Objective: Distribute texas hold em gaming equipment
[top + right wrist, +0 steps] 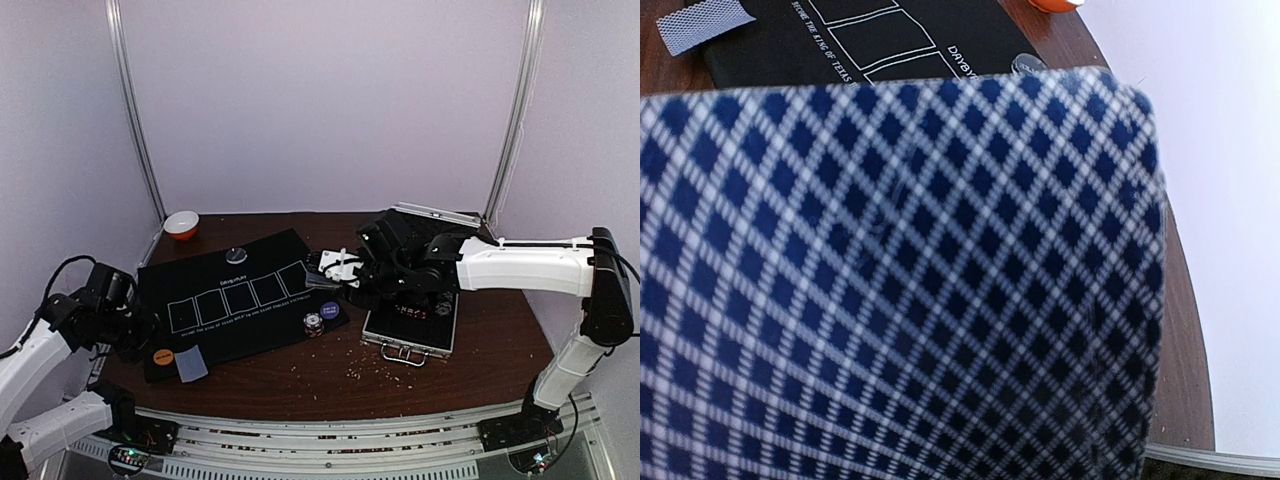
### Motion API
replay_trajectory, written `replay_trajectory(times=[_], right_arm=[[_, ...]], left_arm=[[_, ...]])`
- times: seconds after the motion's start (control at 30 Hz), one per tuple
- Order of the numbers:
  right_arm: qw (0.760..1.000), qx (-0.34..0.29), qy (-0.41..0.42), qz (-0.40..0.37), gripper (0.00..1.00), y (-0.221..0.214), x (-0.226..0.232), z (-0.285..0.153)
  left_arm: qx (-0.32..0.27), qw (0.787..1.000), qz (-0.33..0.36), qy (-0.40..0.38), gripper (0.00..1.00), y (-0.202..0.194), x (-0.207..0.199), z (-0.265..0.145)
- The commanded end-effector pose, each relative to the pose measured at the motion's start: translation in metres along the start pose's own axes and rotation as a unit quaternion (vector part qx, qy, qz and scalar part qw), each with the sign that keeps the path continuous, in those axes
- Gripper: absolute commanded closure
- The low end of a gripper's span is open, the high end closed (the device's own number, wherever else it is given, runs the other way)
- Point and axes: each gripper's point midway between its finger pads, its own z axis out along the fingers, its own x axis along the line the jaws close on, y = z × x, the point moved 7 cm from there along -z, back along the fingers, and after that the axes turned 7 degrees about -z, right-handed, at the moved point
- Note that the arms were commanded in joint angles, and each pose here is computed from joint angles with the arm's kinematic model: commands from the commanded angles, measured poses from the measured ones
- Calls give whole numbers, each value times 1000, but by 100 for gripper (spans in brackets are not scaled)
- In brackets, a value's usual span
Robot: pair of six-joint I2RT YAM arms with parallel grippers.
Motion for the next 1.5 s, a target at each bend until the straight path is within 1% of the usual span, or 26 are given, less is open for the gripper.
replay_trajectory(times=[0.0, 0.07, 0.13, 0.27, 0.33, 0.4, 0.47, 0.53, 0.6, 0.77, 0.87, 0.97, 1.03, 1.1, 1.23, 1.3, 1.4, 1.47], right_arm=[[1000, -6, -2, -5, 58, 7, -5, -3], [1000, -4, -2, -8, 58, 7, -5, -3], [1000, -4, -2, -11, 58, 8, -7, -4], [1000, -1, -4, -15, 58, 10, -8, -6], [1000, -1, -3, -17, 58, 10, -7, -7], [1000, 0, -2, -21, 58, 9, -6, -6], [1000, 1, -2, -27, 58, 10, -5, -5], [999, 5, -4, -37, 58, 12, -4, -4], [999, 5, -6, -45, 58, 16, -3, -3], [998, -13, 1, -62, 58, 28, 3, -3], [998, -28, 7, -63, 57, 34, 5, -4], [997, -35, 9, -62, 57, 38, 5, -3], [997, -35, 11, -63, 57, 39, 7, -1], [997, -35, 12, -63, 57, 41, 6, 1], [997, -37, 12, -64, 57, 42, 6, 3], [997, -38, 12, -64, 57, 43, 7, 3], [997, -38, 14, -65, 57, 43, 7, 5], [997, -37, 15, -66, 58, 44, 8, 6]], left_arm=[[-75, 987, 122, -68, 43, 27, -49, -17], [-83, 974, 180, -113, 44, 33, -79, -22], [-73, 957, 236, -153, 44, 33, -106, -23], [-18, 945, 293, -145, 44, 21, -119, -1], [-3, 929, 330, -169, 44, 9, -131, 3], [4, 907, 362, -215, 44, -4, -152, 1], [3, 874, 405, -270, 43, -22, -179, -10], [15, 835, 444, -324, 41, -40, -203, -20], [38, 808, 460, -366, 37, -52, -222, -26], [89, 761, 454, -456, 24, -68, -246, -27], [123, 735, 450, -492, 18, -76, -251, -27], [145, 721, 454, -504, 14, -83, -252, -24], [156, 708, 457, -516, 14, -88, -252, -26], [162, 699, 456, -527, 16, -91, -251, -30], [162, 707, 452, -519, 29, -91, -245, -26], [164, 719, 447, -506, 37, -91, -240, -20], [168, 728, 443, -496, 39, -91, -235, -14], [172, 724, 445, -498, 37, -94, -235, -14]])
